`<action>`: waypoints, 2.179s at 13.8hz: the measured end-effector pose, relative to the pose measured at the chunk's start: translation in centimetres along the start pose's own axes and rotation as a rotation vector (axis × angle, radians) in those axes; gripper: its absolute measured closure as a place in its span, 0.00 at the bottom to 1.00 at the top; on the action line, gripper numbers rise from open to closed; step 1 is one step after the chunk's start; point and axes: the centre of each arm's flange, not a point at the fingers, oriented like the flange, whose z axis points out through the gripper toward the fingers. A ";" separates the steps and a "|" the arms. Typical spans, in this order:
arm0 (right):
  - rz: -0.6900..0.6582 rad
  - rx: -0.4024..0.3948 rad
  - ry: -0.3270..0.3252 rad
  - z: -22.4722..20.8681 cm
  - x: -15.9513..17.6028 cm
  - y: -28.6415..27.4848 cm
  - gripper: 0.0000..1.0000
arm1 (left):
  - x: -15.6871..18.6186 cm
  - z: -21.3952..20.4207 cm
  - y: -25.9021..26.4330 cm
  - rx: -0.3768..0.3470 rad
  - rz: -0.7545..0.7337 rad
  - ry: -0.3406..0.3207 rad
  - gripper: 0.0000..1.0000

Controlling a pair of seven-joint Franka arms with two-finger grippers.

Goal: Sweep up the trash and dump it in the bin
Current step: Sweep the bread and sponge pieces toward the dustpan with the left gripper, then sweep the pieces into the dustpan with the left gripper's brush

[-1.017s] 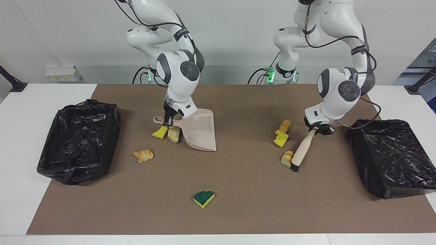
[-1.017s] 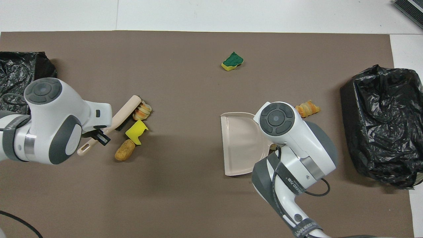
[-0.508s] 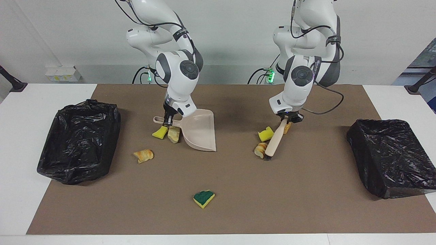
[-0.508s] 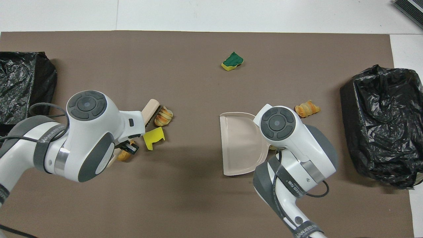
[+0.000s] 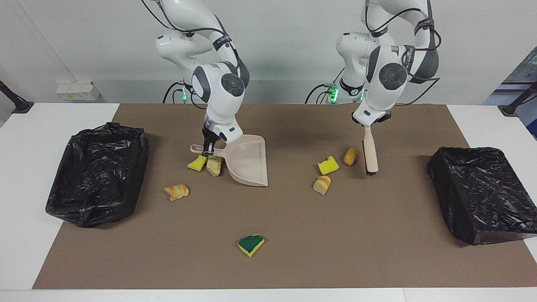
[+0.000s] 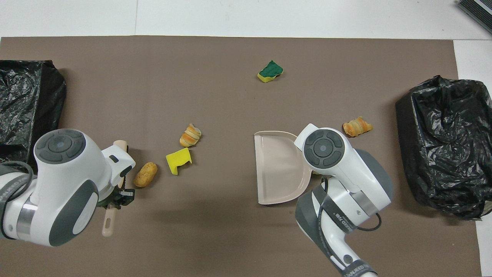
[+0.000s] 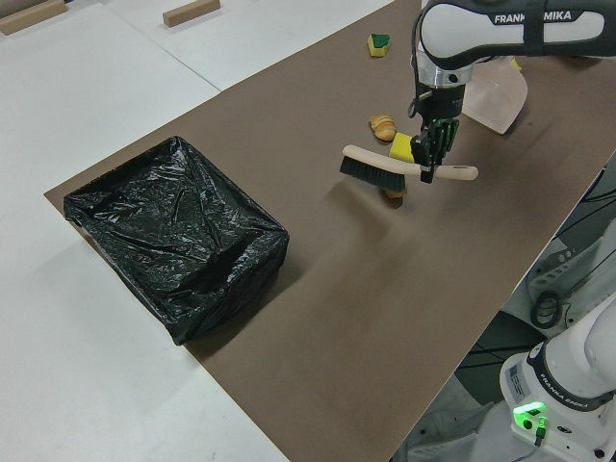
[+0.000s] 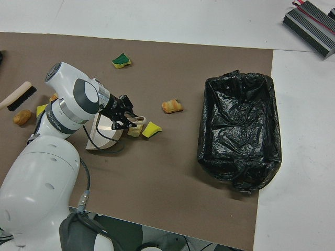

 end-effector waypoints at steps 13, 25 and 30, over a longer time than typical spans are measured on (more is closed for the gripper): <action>0.003 0.000 0.005 -0.2 1.1 -0.5 0.68 | 4.3 4.0 5.7 -0.207 -0.140 0.204 0.74; 0.030 0.021 0.027 0.0 1.3 -0.8 0.68 | -3.8 2.6 20.7 -0.241 0.352 0.274 0.74; 0.030 0.022 0.027 0.0 1.3 -0.8 0.68 | -9.0 -1.7 28.2 -0.317 0.350 0.323 0.74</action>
